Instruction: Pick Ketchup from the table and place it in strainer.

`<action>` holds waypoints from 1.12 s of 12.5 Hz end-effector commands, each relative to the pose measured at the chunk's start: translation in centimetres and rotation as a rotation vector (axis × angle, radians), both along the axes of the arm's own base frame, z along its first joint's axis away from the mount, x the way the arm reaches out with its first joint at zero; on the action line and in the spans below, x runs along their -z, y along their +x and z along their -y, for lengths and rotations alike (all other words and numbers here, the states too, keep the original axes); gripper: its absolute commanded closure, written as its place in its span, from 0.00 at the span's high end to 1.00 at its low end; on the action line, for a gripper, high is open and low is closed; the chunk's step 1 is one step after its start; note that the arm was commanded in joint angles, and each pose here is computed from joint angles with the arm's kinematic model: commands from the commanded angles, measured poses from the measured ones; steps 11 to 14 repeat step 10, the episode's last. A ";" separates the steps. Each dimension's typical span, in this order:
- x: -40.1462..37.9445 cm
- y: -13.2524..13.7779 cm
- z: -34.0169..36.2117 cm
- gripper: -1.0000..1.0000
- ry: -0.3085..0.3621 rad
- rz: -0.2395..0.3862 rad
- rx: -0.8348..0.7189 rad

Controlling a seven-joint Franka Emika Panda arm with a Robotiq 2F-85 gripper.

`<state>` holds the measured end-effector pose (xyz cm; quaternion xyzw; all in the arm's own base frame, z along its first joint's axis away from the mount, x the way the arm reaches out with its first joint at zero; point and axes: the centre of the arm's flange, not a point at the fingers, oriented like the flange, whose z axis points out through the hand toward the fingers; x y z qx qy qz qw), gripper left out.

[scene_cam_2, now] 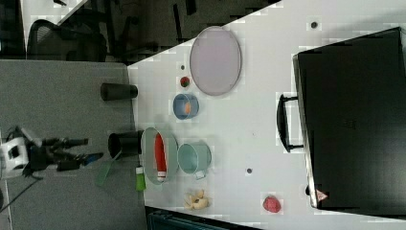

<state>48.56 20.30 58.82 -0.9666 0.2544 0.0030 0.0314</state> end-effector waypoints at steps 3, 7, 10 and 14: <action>0.1 4.0 17.5 1.00 0.016 -0.029 0.359; 0.3 3.9 22.4 1.00 -0.025 -0.035 0.337; 0.3 3.9 22.8 1.00 -0.058 -0.028 0.322; 0.3 3.9 22.8 1.00 -0.058 -0.028 0.322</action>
